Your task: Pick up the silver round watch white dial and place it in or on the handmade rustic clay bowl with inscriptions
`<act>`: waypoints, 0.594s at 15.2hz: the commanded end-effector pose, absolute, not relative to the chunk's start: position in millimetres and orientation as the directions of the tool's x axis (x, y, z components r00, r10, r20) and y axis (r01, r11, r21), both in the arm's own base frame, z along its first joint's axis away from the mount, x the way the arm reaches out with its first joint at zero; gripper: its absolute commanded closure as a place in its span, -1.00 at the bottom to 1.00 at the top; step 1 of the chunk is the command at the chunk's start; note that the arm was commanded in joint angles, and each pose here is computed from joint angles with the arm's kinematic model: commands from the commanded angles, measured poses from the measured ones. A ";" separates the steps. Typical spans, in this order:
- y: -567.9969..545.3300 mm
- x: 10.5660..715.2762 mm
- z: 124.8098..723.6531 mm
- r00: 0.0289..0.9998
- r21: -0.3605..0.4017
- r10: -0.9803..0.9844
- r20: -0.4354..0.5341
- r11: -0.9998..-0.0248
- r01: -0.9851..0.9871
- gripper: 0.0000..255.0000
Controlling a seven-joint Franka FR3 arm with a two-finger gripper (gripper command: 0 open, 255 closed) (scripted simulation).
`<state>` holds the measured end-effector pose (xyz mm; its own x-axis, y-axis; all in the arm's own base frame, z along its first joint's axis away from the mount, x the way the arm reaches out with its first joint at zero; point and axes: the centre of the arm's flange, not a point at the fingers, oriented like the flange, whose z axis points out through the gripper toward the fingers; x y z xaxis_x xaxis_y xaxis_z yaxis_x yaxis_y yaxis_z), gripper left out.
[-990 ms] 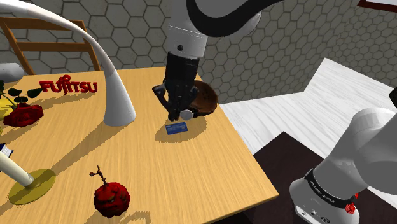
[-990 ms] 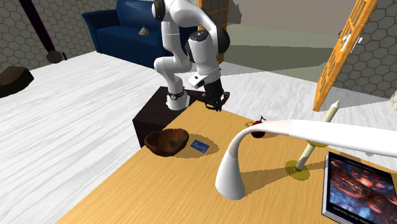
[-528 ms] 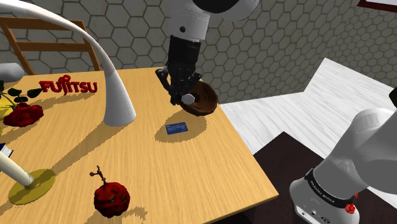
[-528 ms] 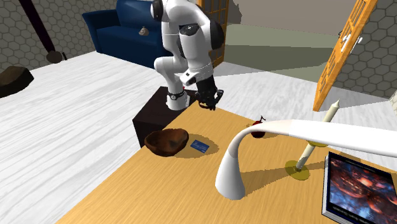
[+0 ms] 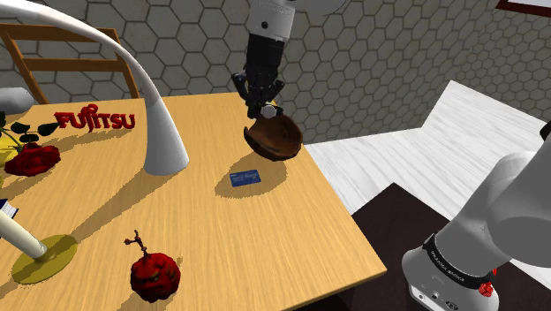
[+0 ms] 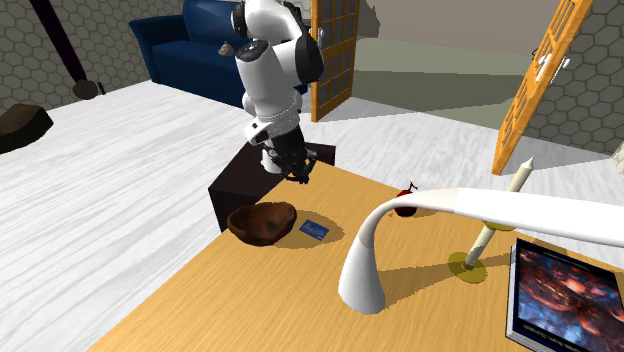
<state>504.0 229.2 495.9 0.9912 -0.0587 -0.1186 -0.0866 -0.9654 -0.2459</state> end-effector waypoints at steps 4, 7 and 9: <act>180.9 552.6 500.6 0.991 -0.246 -0.058 -0.119 -0.966 -0.086 1.00; 156.2 578.4 503.0 0.991 -0.246 -0.058 -0.119 -0.966 -0.086 1.00; 156.2 578.4 492.4 0.991 -0.245 -0.058 -0.119 -0.966 -0.086 1.00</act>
<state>577.5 158.3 495.4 0.9912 -0.0587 -0.1186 -0.0866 -0.9655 -0.2455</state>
